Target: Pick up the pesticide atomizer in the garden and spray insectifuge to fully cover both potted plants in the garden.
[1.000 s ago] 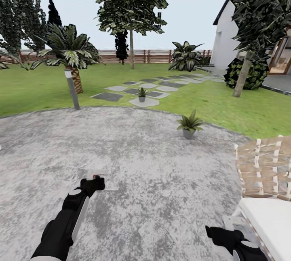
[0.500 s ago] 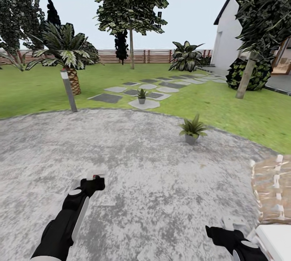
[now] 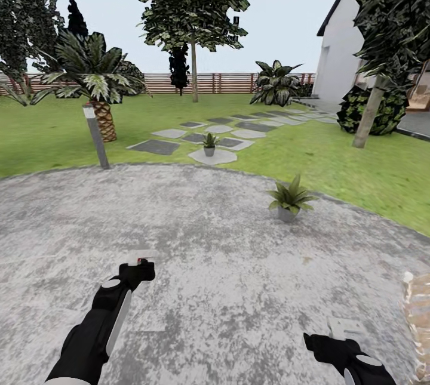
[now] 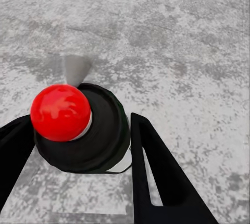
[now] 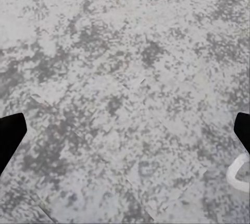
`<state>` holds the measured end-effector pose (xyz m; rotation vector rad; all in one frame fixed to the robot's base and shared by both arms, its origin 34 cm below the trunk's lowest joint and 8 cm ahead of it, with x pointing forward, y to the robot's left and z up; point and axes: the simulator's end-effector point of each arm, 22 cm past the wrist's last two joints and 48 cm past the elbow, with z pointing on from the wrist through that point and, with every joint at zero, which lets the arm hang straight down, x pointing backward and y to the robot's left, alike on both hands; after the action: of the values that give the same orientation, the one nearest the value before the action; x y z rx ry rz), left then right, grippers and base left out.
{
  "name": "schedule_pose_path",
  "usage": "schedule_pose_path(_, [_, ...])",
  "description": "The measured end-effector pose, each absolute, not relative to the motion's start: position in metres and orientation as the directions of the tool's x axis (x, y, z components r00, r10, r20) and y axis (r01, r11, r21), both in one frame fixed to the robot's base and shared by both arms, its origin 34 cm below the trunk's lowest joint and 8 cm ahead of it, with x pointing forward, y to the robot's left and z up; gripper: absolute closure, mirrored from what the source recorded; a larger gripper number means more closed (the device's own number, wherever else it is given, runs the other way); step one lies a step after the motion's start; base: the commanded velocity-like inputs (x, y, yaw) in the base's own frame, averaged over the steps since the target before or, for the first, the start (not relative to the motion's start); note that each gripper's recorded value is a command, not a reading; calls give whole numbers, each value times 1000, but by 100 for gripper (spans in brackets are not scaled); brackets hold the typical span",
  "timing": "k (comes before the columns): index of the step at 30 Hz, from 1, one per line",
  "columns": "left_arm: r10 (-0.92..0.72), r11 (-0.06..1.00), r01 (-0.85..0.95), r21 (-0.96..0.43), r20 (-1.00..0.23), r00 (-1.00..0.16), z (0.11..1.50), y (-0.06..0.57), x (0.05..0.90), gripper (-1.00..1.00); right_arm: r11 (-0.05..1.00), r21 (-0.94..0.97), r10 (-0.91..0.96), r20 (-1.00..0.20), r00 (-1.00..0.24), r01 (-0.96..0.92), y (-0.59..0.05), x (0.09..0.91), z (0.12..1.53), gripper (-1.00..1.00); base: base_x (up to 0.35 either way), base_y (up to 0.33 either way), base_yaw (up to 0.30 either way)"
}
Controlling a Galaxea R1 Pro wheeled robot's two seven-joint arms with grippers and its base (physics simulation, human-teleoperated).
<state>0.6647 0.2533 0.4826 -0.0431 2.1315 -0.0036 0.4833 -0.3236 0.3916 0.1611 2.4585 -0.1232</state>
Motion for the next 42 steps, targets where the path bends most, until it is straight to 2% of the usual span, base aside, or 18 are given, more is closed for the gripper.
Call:
schedule_pose_path(18, [-32,999,-29,-20,-846,-532,483,253,665,100,988,-48,84,-628,-773,147,-323,483,392,-100,338,96,-14])
schedule_pose_path(32, [-33,999,-29,-20,-853,-520,490,253,665,100,988,-46,85,-639,-764,148,-323,485,397,-100,338,112,-168])
schedule_pose_path(42, [-32,999,-29,-20,-859,-512,496,253,665,100,988,-44,85,-647,-758,148,-323,486,401,-100,329,15,-150])
